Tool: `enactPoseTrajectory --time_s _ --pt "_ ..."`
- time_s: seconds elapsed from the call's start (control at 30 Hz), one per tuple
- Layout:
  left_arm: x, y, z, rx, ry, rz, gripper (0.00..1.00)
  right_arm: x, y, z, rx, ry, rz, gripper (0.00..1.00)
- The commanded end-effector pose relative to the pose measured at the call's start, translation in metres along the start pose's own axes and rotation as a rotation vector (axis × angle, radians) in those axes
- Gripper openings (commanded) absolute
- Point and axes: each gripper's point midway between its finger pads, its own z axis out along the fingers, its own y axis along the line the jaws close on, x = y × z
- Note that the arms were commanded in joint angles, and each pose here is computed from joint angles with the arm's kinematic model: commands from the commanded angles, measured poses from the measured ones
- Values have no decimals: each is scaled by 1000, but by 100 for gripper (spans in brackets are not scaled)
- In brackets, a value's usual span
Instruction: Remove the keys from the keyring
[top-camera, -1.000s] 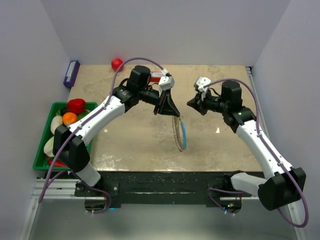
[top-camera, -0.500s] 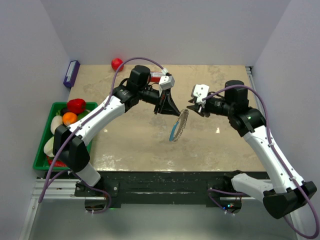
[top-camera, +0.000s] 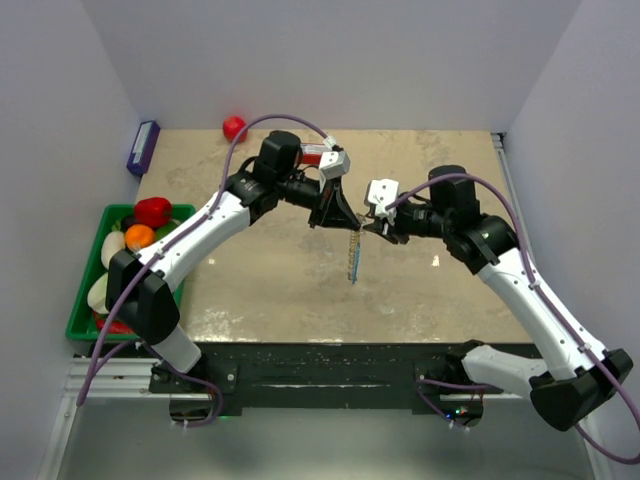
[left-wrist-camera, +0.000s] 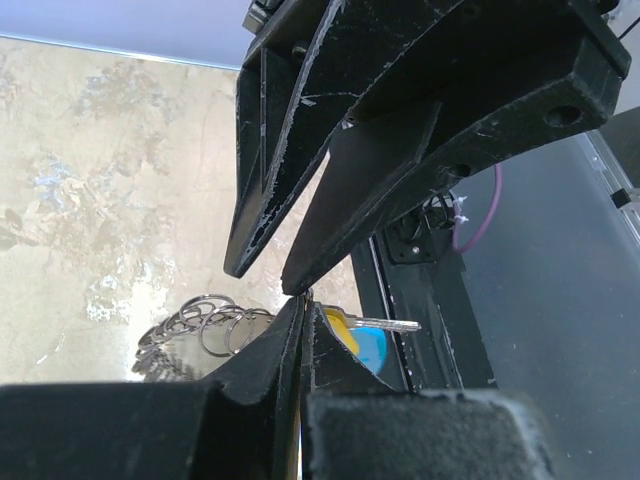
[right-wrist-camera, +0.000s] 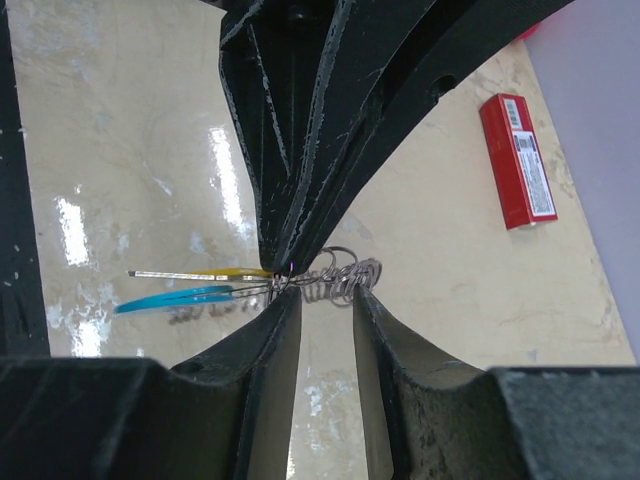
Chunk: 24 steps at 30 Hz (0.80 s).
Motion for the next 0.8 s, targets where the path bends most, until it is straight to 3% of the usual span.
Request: enactPoseTrajectory --time_s 0.0,0.37,0.77 --pt "-27 -5 -5 -15 -50 85 0 -23 4 -13 -12 -45 -23 33" --pt "-27 -4 -6 -23 -51 89 0 -30 12 -25 -44 -37 -36 36" --pt "-29 -9 -6 -12 -57 89 0 -2 -2 2 16 -1 26 35"
